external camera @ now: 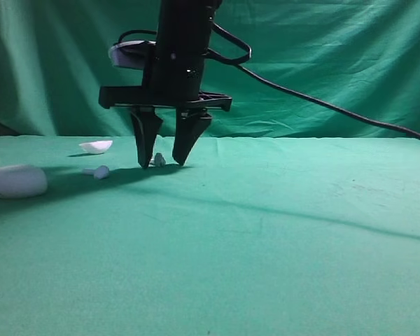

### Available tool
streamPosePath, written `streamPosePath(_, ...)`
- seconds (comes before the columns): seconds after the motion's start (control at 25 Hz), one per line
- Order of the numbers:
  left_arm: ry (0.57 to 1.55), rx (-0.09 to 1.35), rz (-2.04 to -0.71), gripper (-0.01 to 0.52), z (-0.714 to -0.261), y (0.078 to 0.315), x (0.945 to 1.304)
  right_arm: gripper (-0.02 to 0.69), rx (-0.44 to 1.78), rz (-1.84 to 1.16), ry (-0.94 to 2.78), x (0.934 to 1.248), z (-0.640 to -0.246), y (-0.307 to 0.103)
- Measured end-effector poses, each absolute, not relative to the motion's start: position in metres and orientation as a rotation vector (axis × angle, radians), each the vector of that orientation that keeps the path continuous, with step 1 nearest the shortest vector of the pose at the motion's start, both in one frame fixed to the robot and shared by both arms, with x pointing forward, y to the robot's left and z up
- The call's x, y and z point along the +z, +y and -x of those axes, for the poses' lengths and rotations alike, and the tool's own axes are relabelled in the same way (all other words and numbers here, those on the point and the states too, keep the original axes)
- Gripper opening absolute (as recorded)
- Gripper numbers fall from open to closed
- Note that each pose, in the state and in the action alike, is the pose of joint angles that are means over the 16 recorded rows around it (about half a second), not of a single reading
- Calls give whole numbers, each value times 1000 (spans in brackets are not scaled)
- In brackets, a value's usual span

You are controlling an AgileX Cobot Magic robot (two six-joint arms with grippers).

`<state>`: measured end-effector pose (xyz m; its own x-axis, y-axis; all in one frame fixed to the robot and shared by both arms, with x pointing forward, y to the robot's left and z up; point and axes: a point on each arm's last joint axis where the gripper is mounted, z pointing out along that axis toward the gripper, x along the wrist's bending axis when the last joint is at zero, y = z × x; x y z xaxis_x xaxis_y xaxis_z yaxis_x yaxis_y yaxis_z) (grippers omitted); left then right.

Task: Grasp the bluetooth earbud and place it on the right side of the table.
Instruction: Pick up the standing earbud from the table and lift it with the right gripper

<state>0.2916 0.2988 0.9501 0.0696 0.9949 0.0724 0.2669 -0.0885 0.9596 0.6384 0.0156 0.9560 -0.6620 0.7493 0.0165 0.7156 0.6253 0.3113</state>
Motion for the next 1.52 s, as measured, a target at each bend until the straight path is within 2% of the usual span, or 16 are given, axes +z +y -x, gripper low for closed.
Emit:
streamPosePath(0.2,1322,1083,-1498,0,-292,299,950,327,437,-1244,2712,944,-644,18)
streamPosePath(0.52,1322,1083,-1498,0,-292,299,950,195,436,-1242,2701,940,-647,19)
streamPosePath(0.72,1322,1083,-1498,0,-292,299,950,115,422,-1240,2703,948,-647,19)
streamPosePath(0.92,1322,1083,-1498,0,-292,299,950,89,446,-1227,2678,980,-646,16)
streamPosePath(1.12,1322,1083,-1498,0,-292,299,950,89,503,-1228,2614,1035,-638,1)
streamPosePath(1.36,1322,1083,-1498,0,-292,299,950,89,536,-1289,2508,1098,-618,-48)
streamPosePath(1.52,1322,1082,-1498,0,-292,299,950,89,510,-1377,2448,1108,-600,-92)
